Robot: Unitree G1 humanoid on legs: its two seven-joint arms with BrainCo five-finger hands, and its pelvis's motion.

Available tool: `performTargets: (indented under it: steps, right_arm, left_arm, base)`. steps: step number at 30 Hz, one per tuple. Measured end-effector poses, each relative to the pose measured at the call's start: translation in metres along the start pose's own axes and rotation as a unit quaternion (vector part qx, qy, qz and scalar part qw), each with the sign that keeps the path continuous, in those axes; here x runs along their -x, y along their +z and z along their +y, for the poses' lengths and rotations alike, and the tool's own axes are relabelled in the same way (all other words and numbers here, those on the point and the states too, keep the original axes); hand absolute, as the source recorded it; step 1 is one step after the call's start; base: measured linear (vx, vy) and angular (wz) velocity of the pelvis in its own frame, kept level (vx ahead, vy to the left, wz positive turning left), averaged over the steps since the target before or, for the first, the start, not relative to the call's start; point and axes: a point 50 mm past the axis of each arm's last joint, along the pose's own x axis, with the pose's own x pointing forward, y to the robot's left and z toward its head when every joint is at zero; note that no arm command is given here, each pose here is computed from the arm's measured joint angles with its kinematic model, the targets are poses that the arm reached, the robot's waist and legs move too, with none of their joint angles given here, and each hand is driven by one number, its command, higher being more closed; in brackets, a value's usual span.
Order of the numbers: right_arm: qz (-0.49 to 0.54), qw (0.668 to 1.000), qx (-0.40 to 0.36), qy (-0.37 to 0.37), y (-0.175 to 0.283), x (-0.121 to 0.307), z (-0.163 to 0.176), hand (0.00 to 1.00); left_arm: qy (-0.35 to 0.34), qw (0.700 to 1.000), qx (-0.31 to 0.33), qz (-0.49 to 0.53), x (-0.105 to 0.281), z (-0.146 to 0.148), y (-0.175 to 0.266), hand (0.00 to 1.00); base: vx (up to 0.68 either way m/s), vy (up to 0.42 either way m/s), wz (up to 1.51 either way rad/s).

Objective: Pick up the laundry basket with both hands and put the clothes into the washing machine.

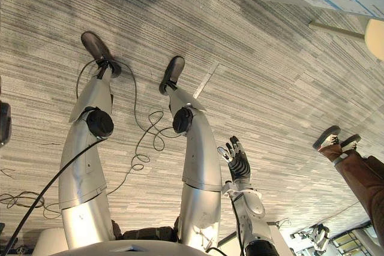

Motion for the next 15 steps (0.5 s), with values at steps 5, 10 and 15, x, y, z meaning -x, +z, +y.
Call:
performTargets:
  steps: [5,10,15]
  right_arm:
    - [0.003,1.0,0.002,-0.005,-0.002,0.008,-0.002,0.0]
    - [0.016,1.0,0.008,-0.009,-0.008,0.018,-0.005,0.0]
    - [0.023,1.0,0.02,-0.007,-0.008,0.022,-0.006,0.0]
  left_arm:
    - [0.004,1.0,0.015,-0.018,0.03,0.011,0.007,0.0]
    - [-0.029,0.999,0.026,0.004,0.081,0.019,-0.001,0.0]
    - [-0.036,0.995,0.035,0.086,0.124,0.027,-0.021,0.0]
  base:
    - [-0.07,-0.058,0.04]
    - [-0.08,-0.064,0.09]
    - [-0.08,-0.054,0.05]
